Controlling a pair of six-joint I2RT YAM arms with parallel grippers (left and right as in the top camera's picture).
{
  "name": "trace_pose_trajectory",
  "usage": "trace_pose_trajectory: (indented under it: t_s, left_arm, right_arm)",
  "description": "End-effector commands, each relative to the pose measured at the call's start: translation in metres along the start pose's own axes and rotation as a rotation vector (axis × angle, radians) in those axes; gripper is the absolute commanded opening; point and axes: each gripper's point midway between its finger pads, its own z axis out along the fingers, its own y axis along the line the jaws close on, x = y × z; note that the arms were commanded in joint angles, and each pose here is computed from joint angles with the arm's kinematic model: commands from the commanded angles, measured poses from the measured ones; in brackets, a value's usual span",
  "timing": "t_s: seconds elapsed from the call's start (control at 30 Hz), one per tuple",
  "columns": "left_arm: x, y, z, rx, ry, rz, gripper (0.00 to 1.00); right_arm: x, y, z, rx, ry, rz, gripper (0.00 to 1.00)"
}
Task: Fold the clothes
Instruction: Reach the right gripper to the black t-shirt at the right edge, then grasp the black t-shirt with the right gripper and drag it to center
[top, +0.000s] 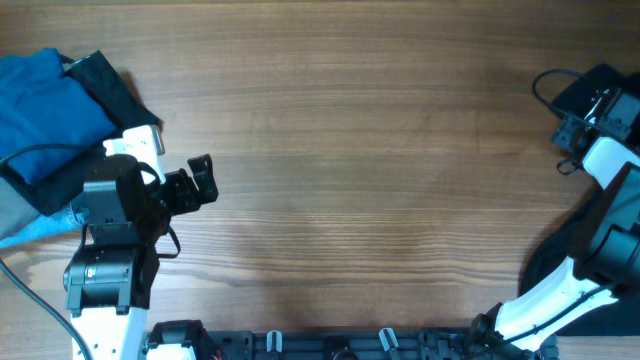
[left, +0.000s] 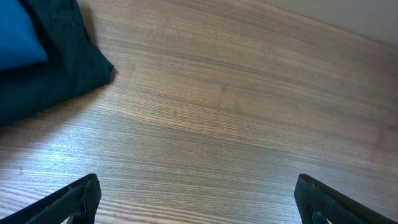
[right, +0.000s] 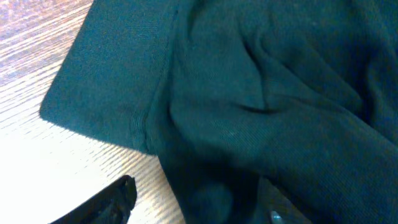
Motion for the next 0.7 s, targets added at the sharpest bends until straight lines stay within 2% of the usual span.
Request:
trace_pose_trajectory:
  t_s: [0.0,0.03,0.17,0.3,0.4,0.67]
  left_arm:
    - [-0.0059,-0.0059,-0.0028,0.023,-0.012,0.016,1.0]
    - [-0.006,-0.0059,-0.0028,0.023,-0.012,0.016,1.0]
    - [-0.0058,-0.0059,-0.0028,0.023,-0.011,0.016,1.0]
    - [-0.0047,-0.0055,-0.0028,0.021,-0.007,0.016,1.0]
    - [-0.0019,-0.0048,-0.0028,0.019,0.004,0.015,1.0]
    - [-0.0008,-0.0045,-0.0028,0.017,0.009,0.014,1.0]
  right_arm:
    - [-0.0017,0.0022,0.0099,0.0,-0.009,-0.002,0.6]
    - [-0.0027,0.0023,0.0103,-0.001,-0.013,-0.001,0.59]
    - [-0.0068,0.0023,0.0103,-0.001,-0.03,0.002,0.39]
    - [-0.0049,0.0023,0.0104,-0.001,-0.022,0.0,0.08]
    - [-0.0046,0.0027,0.0103,-0.002,-0.021,0.004,0.04]
    - [-0.0034,0.0096,0.01,-0.037,-0.016,-0.001,0.04]
